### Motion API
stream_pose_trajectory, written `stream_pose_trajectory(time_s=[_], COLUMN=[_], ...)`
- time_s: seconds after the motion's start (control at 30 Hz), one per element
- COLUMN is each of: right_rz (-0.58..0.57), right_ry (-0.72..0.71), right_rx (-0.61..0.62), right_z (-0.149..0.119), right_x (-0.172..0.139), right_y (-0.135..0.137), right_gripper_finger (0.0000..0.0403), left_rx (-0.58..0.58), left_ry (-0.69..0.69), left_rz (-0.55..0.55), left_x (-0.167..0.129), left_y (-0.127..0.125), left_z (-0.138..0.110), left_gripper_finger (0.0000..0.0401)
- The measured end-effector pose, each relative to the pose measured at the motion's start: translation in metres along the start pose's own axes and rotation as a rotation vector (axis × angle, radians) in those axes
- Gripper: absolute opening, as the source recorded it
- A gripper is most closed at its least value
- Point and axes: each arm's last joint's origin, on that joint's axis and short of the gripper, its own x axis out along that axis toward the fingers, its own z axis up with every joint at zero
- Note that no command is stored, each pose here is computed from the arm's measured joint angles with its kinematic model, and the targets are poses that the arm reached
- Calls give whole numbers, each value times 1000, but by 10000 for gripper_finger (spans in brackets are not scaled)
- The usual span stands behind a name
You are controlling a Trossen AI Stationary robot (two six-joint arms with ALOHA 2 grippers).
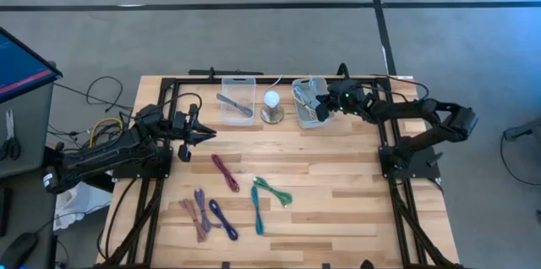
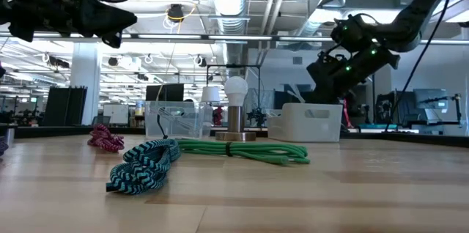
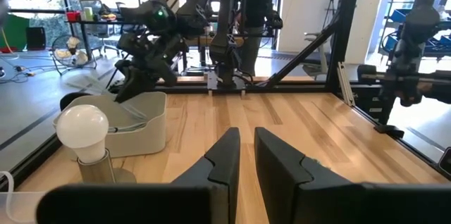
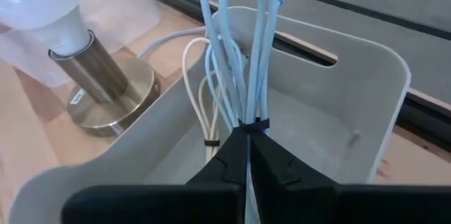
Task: Pick & Place USB Port
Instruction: Put the light blue charger cable into the gray bin
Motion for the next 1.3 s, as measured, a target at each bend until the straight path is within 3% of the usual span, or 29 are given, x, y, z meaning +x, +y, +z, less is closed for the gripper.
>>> stream_pose_trajectory(time_s=[0.33, 0.6, 0.83, 1.3], right_rz=[3, -19, -17, -18], right_ry=[-46, 76, 72, 71], right_rx=[-4, -7, -8, -36], right_z=[18, 20, 21, 22], right_x=[2, 3, 3, 3], right_y=[2, 3, 4, 4], right_gripper_finger=[47, 64, 82, 219], left_rx=[-8, -8, -8, -8], left_ry=[12, 12, 12, 12], left_rz=[-1, -1, -1, -1], left_x=[1, 1, 1, 1], left_y=[1, 1, 1, 1], left_z=[-1, -1, -1, -1], left_gripper_finger=[44, 44, 44, 44])
